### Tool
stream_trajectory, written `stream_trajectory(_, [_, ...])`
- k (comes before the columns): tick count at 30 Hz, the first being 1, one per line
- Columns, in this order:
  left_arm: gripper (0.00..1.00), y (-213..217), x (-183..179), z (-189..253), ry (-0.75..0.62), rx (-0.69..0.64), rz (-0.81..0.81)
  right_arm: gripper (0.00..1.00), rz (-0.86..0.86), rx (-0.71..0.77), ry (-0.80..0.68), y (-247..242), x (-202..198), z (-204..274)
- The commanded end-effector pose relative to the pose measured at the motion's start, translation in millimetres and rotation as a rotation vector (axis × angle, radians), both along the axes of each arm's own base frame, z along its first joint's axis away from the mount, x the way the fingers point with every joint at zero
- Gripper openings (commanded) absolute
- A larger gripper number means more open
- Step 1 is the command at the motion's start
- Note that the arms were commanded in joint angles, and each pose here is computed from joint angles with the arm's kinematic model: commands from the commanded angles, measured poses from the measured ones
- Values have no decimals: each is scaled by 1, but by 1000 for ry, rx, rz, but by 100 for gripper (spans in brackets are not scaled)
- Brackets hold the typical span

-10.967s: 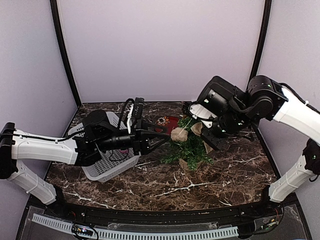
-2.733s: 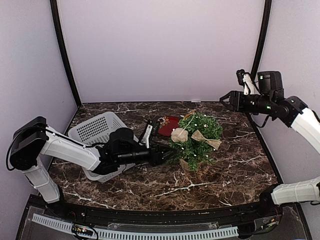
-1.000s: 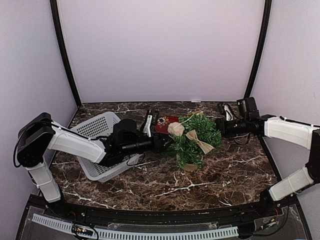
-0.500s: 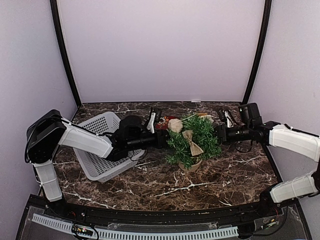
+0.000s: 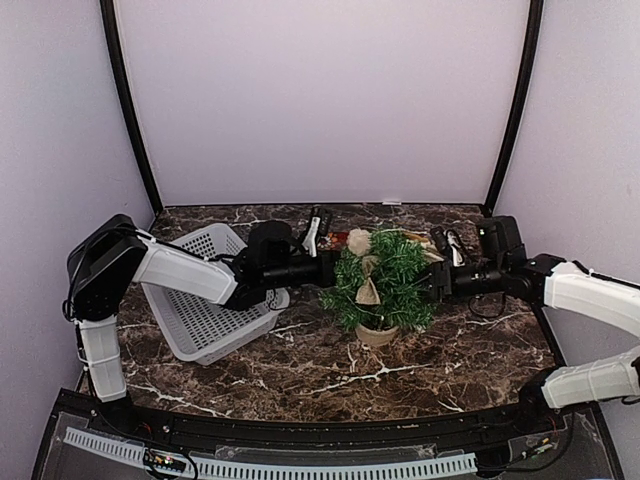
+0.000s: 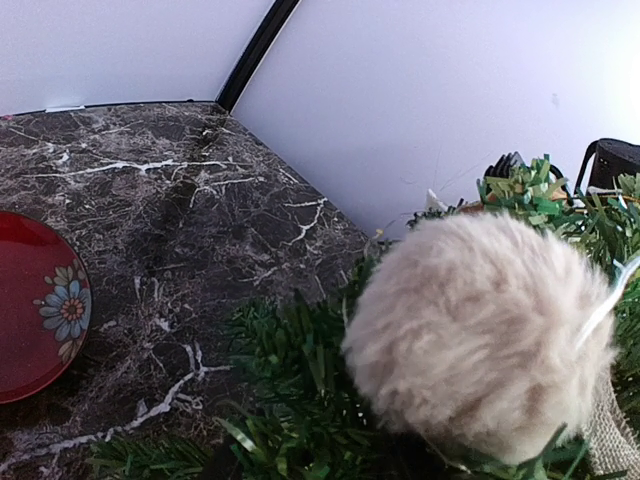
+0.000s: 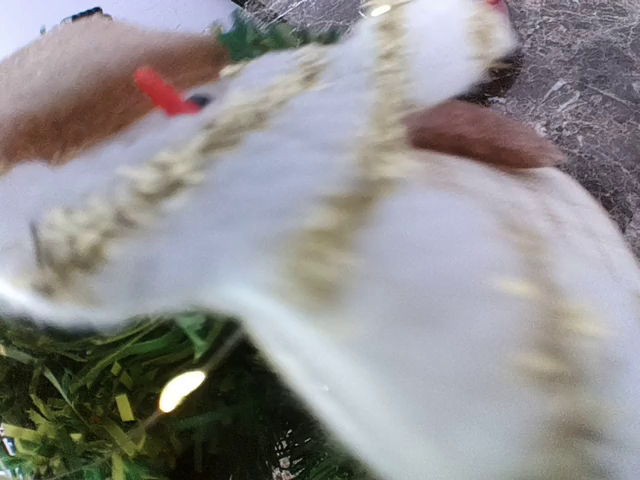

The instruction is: Decorate the small christmas tree

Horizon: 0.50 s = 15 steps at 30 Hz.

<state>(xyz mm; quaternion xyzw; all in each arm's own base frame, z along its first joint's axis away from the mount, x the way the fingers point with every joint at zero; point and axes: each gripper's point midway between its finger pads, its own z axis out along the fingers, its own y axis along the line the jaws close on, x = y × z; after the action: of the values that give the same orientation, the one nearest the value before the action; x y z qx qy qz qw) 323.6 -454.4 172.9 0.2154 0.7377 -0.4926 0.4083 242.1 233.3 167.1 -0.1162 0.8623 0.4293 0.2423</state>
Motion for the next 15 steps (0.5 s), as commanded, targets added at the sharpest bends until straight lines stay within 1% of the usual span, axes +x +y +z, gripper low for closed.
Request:
stream_trajectory(1, [37,-7,4,4,-23,12,-36,44,3,54,-30,11,-4,12])
stream_trajectory(9, [37,-18,16,1,-42,25,-65,43,-3,76,-29,19,-16,12])
stream_trajectory(14, [39,-8,17,-1,-38,45,-49,43,-11,85,-46,19,-18,21])
stream_trajectory(15, [40,-4,18,4,-45,43,-36,43,-14,90,-50,19,-19,23])
